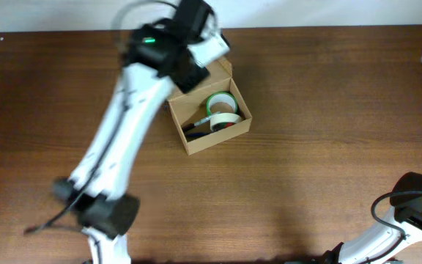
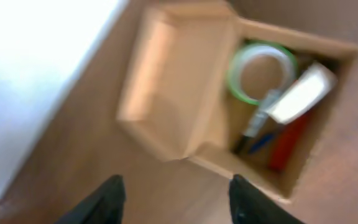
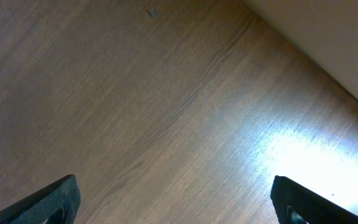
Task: Pack container
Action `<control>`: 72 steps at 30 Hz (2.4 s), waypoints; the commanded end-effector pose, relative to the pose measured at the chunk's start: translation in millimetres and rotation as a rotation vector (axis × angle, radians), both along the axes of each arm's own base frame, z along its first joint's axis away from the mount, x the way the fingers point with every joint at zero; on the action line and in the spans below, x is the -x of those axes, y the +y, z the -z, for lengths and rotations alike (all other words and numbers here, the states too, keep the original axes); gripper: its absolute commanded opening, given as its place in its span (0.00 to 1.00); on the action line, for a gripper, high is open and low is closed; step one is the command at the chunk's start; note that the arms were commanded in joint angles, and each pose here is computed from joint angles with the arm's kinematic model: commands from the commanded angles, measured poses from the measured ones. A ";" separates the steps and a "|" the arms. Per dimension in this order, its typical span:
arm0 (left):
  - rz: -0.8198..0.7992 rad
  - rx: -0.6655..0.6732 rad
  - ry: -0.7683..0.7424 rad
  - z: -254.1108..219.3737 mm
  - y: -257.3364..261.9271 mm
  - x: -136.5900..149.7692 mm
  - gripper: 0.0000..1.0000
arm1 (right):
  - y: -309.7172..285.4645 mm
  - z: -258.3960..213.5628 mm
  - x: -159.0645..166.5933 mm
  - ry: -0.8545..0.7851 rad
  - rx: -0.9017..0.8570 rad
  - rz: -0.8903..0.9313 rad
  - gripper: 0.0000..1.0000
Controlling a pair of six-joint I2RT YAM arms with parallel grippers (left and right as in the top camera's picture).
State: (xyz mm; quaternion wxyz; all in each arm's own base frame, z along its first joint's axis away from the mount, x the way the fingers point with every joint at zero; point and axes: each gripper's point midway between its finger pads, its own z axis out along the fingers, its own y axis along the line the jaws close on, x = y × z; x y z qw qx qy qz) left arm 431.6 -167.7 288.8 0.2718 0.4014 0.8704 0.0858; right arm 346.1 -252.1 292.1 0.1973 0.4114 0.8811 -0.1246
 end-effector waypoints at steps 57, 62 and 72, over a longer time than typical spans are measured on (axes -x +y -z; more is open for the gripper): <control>-0.614 0.497 0.507 225.9 92.5 -90.0 0.14 | 364.5 209.7 -104.9 0.416 -0.436 -0.925 0.04; -0.602 0.511 0.466 223.5 92.3 -100.3 0.14 | 387.5 211.3 -97.5 0.429 -0.449 -0.973 0.04; -0.574 0.544 0.413 218.5 88.0 -114.3 0.16 | 445.5 215.7 -67.6 0.490 -0.474 -1.121 0.04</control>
